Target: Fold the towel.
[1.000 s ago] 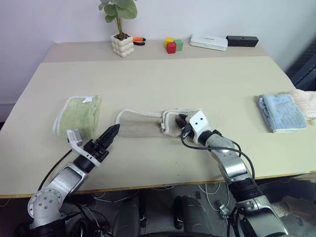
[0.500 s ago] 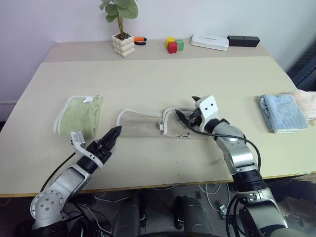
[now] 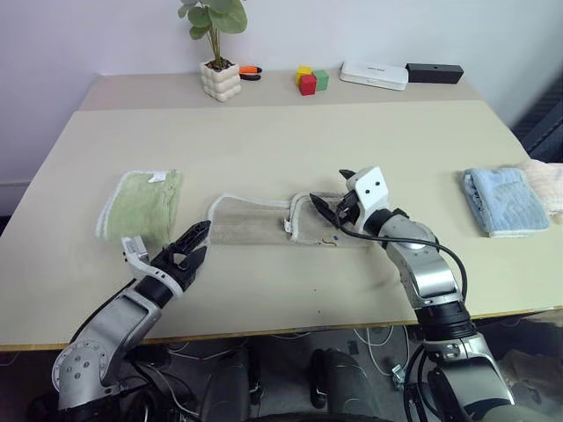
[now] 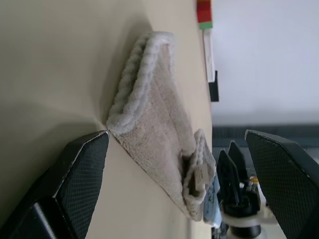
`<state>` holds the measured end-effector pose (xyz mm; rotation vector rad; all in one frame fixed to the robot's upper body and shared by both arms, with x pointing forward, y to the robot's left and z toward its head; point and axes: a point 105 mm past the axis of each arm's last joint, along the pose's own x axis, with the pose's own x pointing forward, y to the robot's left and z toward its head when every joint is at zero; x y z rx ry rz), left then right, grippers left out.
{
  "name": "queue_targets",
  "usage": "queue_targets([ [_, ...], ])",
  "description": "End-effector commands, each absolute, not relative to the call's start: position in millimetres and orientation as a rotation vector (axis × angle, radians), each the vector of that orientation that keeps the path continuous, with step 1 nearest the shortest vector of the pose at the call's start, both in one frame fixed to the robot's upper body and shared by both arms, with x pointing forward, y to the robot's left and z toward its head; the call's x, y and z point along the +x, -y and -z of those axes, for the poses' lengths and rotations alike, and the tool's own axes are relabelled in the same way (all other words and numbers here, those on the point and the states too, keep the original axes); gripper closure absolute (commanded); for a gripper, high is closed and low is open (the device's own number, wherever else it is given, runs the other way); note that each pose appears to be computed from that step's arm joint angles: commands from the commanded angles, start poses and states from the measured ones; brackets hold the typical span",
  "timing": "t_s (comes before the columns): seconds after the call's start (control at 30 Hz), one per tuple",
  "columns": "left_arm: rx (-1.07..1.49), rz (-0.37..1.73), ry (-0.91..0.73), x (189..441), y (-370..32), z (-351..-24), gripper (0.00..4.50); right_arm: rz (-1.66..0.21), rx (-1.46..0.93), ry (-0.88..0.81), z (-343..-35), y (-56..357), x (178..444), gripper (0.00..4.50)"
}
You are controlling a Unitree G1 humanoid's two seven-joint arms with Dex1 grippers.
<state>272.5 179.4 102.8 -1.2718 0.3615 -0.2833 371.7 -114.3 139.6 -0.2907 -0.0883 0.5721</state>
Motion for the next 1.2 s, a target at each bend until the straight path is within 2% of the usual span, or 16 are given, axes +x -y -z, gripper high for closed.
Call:
queue_targets([
  [0.03,-1.262,0.301,-0.410,277,-167,-107,0.00,-0.578,-0.302,0.157,-156,107,369,0.06],
  [0.37,-1.306,0.279,-0.544,290,-157,-94,0.00,-0.567,-0.300,0.159,-155,107,368,0.06],
  [0.47,-1.311,0.262,-0.549,295,-160,-92,0.89,-0.561,-0.302,0.155,-154,108,367,0.00],
  [0.6,-1.304,0.259,-0.548,301,-164,-92,2.81,-0.551,-0.304,0.151,-152,110,367,0.00],
  [0.63,-1.304,0.256,-0.543,303,-166,-93,3.48,-0.549,-0.305,0.150,-152,110,367,0.00],
  [0.7,-1.290,0.250,-0.544,305,-170,-91,4.42,-0.545,-0.308,0.147,-151,111,367,0.00],
  [0.97,-1.181,0.312,-0.485,321,-180,-97,4.47,-0.532,-0.314,0.137,-150,117,367,0.00],
  [1.1,-1.055,0.552,-0.359,320,-158,-133,4.47,-0.513,-0.313,0.114,-152,137,366,0.00],
  [1.2,-0.901,0.702,-0.309,315,-139,-147,4.47,-0.488,-0.347,0.100,-154,156,365,0.00],
])
